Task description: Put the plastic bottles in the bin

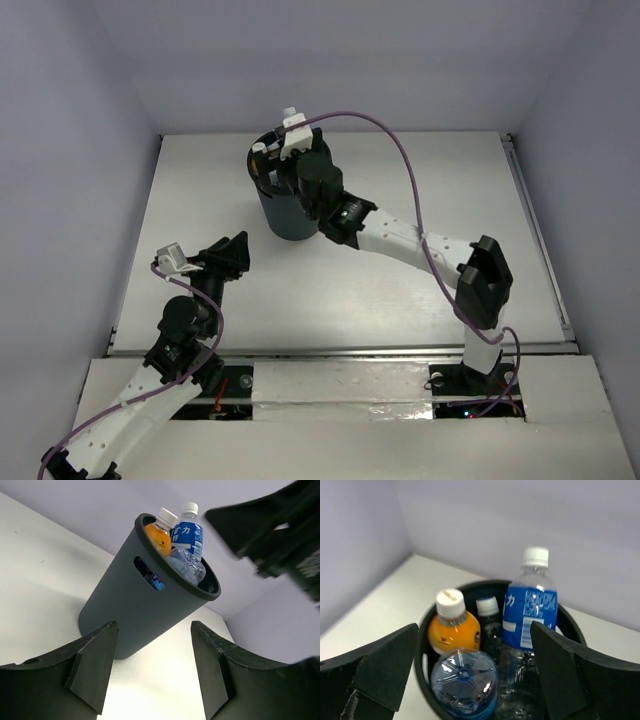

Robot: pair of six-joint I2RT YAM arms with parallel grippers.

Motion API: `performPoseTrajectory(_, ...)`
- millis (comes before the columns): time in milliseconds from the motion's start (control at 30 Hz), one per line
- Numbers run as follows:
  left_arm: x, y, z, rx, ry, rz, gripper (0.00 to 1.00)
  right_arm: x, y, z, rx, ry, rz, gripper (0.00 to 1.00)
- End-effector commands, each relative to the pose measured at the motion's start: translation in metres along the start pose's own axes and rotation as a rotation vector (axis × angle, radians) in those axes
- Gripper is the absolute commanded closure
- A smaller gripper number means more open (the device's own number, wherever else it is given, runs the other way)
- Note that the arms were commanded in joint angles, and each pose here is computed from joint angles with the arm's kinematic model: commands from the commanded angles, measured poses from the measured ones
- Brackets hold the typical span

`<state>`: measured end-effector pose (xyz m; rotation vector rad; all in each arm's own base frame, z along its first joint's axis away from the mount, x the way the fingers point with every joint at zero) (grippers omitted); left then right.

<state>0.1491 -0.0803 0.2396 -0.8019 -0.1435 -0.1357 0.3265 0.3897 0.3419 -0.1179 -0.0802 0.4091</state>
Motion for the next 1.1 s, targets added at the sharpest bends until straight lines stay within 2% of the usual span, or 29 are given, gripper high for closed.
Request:
performPoseTrajectory(0, -0.001, -0.003, 0.006, -0.004, -0.029, -0.013, 0.43, -0.025, -0.023, 0.08, 0.18, -0.151, 0.036, 0.02)
performPoseTrajectory(67, -0.002, -0.003, 0.007, -0.007, -0.033, -0.016, 0.41, -0.042, -0.032, 0.093, 0.239, -0.181, 0.055, 0.02)
performPoseTrajectory(167, -0.002, -0.004, 0.008, -0.011, -0.033, -0.022, 0.37, -0.066, -0.042, 0.085, 0.302, -0.186, 0.062, 0.17)
performPoseTrajectory(200, -0.003, -0.004, 0.008, -0.012, -0.032, -0.027, 0.35, -0.089, -0.059, 0.103, 0.348, -0.239, 0.054, 0.43)
performPoseTrajectory(233, -0.003, -0.004, 0.008, -0.016, -0.03, -0.031, 0.34, -0.1, -0.068, 0.106, 0.39, -0.27, 0.031, 0.56)
performPoseTrajectory(267, -0.004, -0.005, 0.009, -0.021, -0.033, -0.036, 0.32, -0.11, -0.07, 0.081, 0.417, -0.232, 0.019, 0.7)
performPoseTrajectory(300, -0.004, -0.005, 0.009, -0.022, -0.032, -0.037, 0.31, -0.122, -0.078, 0.078, 0.452, -0.239, 0.003, 0.88)
performPoseTrajectory(333, -0.004, -0.005, 0.01, -0.029, -0.036, -0.036, 0.3, -0.149, -0.099, 0.093, 0.524, -0.298, -0.027, 0.92)
performPoseTrajectory(367, -0.005, -0.006, 0.01, -0.032, -0.037, -0.035, 0.26, -0.159, -0.1, 0.064, 0.543, -0.252, -0.034, 0.92)
performPoseTrajectory(467, -0.006, -0.007, 0.012, -0.044, -0.033, -0.025, 0.2, -0.207, -0.134, 0.058, 0.656, -0.299, -0.115, 0.88)
performPoseTrajectory(500, -0.006, -0.007, 0.012, -0.046, -0.033, -0.017, 0.19, -0.215, -0.137, 0.036, 0.649, -0.265, -0.142, 0.8)
performPoseTrajectory(567, -0.006, -0.008, 0.015, -0.06, -0.043, -0.017, 0.16, -0.242, -0.159, 0.029, 0.678, -0.27, -0.221, 0.69)
performPoseTrajectory(600, -0.006, -0.008, 0.016, -0.064, -0.046, -0.015, 0.16, -0.249, -0.164, 0.023, 0.678, -0.265, -0.244, 0.46)
performPoseTrajectory(700, -0.006, -0.01, 0.018, -0.075, -0.058, -0.018, 0.13, -0.264, -0.174, 0.003, 0.677, -0.225, -0.306, 0.16)
performPoseTrajectory(767, -0.005, -0.011, 0.019, -0.075, -0.059, -0.017, 0.13, -0.265, -0.173, -0.008, 0.666, -0.206, -0.313, 0.13)
performPoseTrajectory(1067, 0.0, -0.014, 0.016, -0.071, -0.026, 0.012, 0.13, -0.251, -0.162, -0.015, 0.62, -0.166, -0.297, 0.14)
Point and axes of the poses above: each gripper's point midway between its finger pads, its own x axis out along the fingers, its own y axis along the line the jaws close on, z = x × y, the point moved 9 cm from there along -x, back along the fingers, and after that the axes turned 5 degrees about -x, right-handed, at the moved point
